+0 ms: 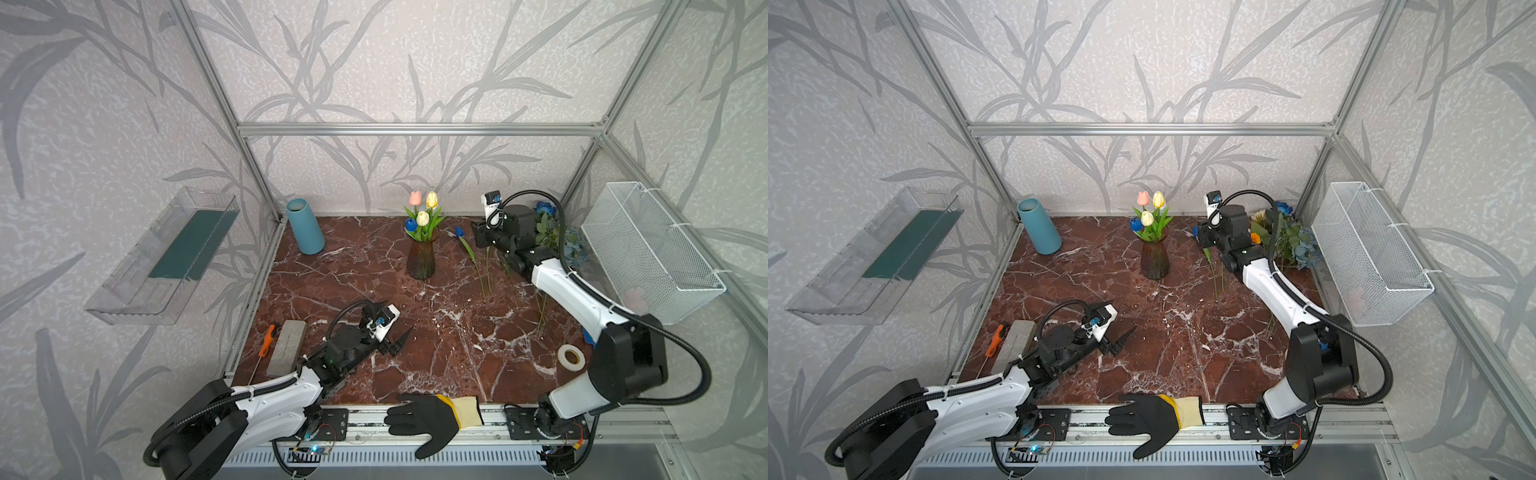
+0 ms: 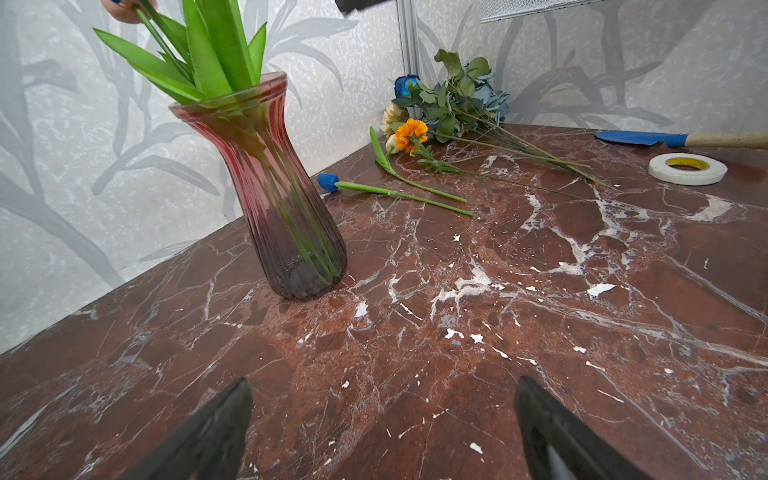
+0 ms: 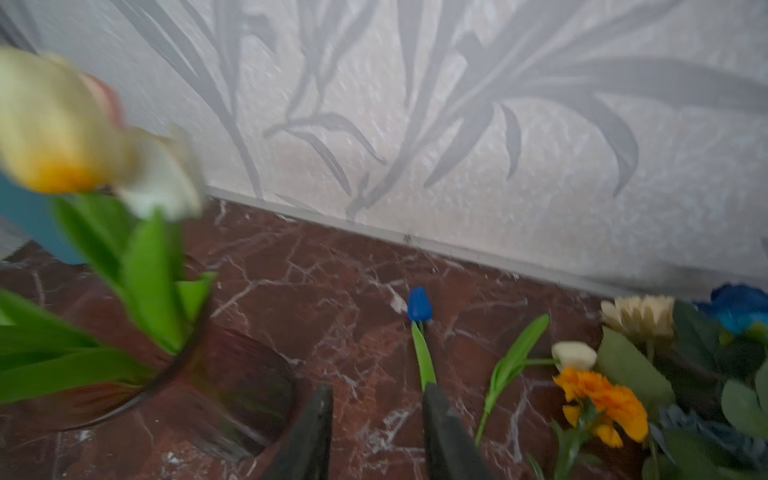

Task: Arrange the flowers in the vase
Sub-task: 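Move the right gripper back to the flower pile over another blue tulip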

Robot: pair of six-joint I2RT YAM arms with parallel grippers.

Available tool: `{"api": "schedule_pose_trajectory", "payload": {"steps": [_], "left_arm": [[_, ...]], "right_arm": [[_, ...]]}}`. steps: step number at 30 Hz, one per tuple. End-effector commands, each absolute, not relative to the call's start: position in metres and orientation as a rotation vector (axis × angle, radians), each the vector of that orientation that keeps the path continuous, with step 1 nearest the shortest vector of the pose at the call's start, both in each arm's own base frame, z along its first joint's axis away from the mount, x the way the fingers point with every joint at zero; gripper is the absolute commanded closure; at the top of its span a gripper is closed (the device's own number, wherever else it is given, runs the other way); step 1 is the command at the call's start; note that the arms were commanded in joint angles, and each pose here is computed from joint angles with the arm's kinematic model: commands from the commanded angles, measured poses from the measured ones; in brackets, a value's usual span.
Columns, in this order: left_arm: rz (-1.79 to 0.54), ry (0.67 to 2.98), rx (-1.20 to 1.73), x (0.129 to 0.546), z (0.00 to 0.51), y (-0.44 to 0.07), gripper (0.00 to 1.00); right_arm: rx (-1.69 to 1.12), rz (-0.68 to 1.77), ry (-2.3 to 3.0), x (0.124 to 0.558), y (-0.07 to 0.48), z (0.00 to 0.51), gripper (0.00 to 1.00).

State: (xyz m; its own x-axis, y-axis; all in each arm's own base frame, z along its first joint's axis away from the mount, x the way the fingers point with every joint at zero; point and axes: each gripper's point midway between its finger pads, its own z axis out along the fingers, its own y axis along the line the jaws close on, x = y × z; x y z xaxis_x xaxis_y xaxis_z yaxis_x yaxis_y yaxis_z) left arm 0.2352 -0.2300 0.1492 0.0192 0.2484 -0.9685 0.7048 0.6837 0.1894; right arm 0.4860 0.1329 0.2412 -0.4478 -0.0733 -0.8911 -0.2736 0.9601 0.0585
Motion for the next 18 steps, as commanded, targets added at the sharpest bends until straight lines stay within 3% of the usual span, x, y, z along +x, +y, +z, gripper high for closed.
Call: {"api": "schedule_pose_trajectory", "payload": {"steps": [1, 9, 18], "left_arm": [[-0.431, 1.510, 0.816, 0.237, 0.164, -0.237, 0.02], [-0.442, 1.504, 0.825, 0.235, 0.165, -0.239, 0.02], [-0.441, 1.508, 0.831, 0.236, 0.164, -0.240, 0.02]], "right_arm": [[-0.157, 0.237, 2.367, 0.478, 0.112, 0.157, 0.63], [-0.225, 0.066, 2.725, 0.492, 0.100, 0.077, 0.65], [-0.202, 0.074, 2.793, 0.501, 0.103, 0.047, 0.65]]}}
